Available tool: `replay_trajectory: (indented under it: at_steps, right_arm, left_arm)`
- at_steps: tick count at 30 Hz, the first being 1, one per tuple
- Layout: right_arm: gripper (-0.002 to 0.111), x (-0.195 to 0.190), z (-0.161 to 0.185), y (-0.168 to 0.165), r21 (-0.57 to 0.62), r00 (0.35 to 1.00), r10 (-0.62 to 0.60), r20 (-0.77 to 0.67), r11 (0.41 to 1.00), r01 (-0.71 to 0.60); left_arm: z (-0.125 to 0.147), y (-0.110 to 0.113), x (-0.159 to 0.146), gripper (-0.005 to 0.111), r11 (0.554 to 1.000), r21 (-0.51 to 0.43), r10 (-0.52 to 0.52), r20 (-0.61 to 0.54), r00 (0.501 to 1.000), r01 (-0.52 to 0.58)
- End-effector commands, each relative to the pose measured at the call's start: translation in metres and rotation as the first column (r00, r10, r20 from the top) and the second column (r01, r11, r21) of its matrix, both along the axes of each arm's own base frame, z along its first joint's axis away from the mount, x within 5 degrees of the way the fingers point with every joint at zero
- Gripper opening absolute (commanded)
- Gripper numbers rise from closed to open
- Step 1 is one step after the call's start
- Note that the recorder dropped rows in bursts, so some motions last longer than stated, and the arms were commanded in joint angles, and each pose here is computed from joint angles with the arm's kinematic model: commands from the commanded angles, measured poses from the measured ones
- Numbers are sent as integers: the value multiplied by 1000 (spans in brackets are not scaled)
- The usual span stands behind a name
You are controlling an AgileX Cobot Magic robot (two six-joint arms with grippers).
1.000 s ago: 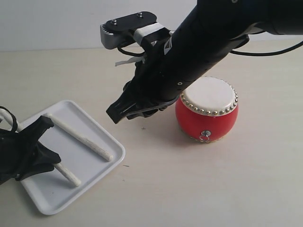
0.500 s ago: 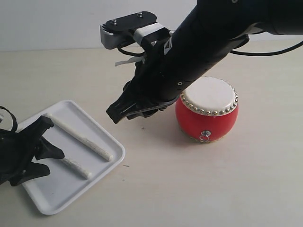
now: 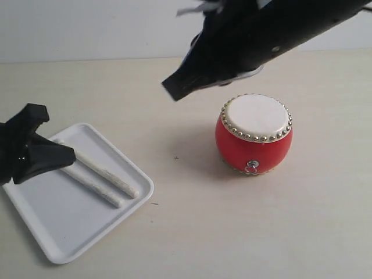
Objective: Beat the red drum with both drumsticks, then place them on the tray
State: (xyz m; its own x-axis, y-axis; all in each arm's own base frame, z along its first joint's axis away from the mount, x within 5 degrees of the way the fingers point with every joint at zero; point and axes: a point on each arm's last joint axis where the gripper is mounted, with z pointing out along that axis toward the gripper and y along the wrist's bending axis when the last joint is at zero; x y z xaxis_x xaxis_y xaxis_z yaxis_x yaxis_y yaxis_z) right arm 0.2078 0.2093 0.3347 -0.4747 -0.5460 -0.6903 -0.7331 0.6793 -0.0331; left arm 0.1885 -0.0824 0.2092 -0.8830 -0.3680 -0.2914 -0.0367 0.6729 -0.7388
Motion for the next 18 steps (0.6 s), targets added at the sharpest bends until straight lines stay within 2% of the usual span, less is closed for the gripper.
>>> replay_trajectory:
  at_steps: [1,4,7,12,15,18]
  right_arm:
    - [0,-24,29,-45,21,981,-113,157,994,111]
    - [0,-48,29,-79,55,954,-172,245,985,164]
    - [0,-72,6,-104,105,940,-188,286,981,165]
    - [0,-106,-38,-131,191,932,-168,321,975,110]
    - [0,-118,-52,-143,208,927,-170,333,973,103]
    - [0,-125,-52,-149,242,919,-180,351,966,97]
  left_arm:
    - [39,11,-15,0,990,143,-50,353,934,-1]
    - [60,29,-18,0,951,254,8,552,834,-177]
    - [70,37,-22,0,920,298,8,634,773,-254]
    - [69,29,-27,0,915,380,-161,648,745,-133]
    - [69,27,-28,0,926,357,-148,646,749,-125]
    - [70,28,-27,0,928,349,-138,647,750,-131]
